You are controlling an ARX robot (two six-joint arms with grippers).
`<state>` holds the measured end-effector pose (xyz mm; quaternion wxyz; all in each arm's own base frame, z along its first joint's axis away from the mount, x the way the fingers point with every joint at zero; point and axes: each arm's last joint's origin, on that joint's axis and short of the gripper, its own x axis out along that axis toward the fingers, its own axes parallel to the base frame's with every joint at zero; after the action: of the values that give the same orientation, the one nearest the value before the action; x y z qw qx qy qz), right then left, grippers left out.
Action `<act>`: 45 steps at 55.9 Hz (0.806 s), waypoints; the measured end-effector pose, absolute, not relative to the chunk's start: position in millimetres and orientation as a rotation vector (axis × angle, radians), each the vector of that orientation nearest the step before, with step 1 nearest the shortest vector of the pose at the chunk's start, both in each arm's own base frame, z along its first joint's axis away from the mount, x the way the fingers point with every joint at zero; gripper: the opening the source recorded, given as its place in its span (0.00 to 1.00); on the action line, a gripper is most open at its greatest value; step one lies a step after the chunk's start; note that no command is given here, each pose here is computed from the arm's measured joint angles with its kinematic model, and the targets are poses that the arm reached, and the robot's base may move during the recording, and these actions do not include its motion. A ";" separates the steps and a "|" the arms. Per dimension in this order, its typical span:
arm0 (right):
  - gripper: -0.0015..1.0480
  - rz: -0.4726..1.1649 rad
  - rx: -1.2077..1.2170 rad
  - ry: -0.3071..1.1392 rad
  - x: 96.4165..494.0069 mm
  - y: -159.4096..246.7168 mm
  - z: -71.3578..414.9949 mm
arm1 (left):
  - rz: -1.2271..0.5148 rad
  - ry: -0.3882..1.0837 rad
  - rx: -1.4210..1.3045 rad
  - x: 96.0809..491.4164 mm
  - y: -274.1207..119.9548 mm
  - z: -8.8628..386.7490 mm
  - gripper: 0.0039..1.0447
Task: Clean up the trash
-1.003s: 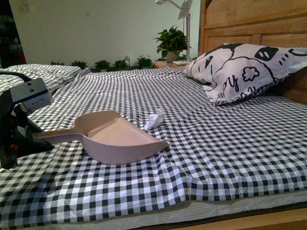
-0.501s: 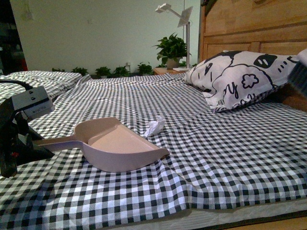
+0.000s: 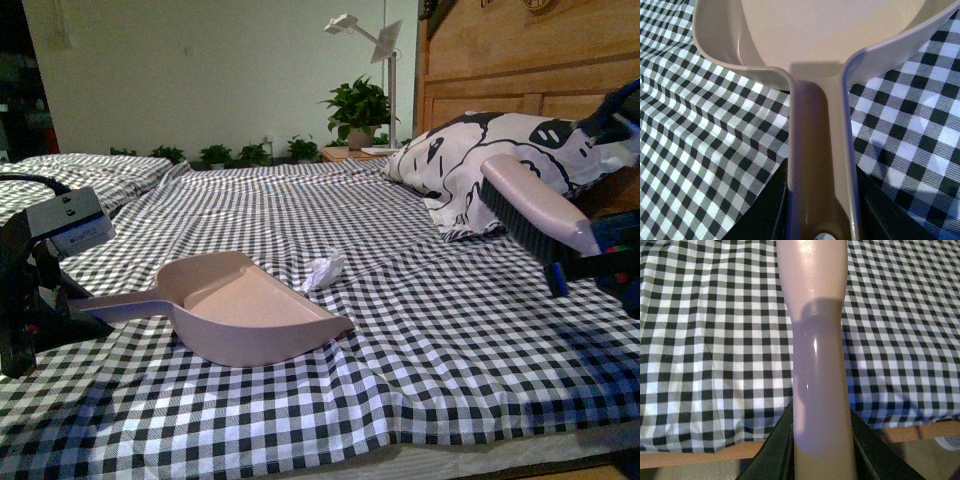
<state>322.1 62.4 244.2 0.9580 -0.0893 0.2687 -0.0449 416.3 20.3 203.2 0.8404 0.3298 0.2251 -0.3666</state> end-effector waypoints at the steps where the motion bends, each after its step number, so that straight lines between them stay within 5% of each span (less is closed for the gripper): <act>1: 0.20 -0.088 -0.184 0.545 325.5 64.0 243.6 | -0.775 0.476 0.697 416.3 20.3 203.2 0.27; 20: 0.20 -0.048 -0.251 0.540 372.9 95.3 234.3 | -0.775 0.476 0.697 416.3 20.3 203.2 0.27; 45: 0.20 0.028 -0.324 0.626 388.7 140.3 197.6 | -0.775 0.476 0.697 416.3 20.3 203.2 0.27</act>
<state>388.7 140.3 197.6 0.9384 -0.1586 0.3067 0.0137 416.3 20.3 203.2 0.8404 0.3299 0.2252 -0.3664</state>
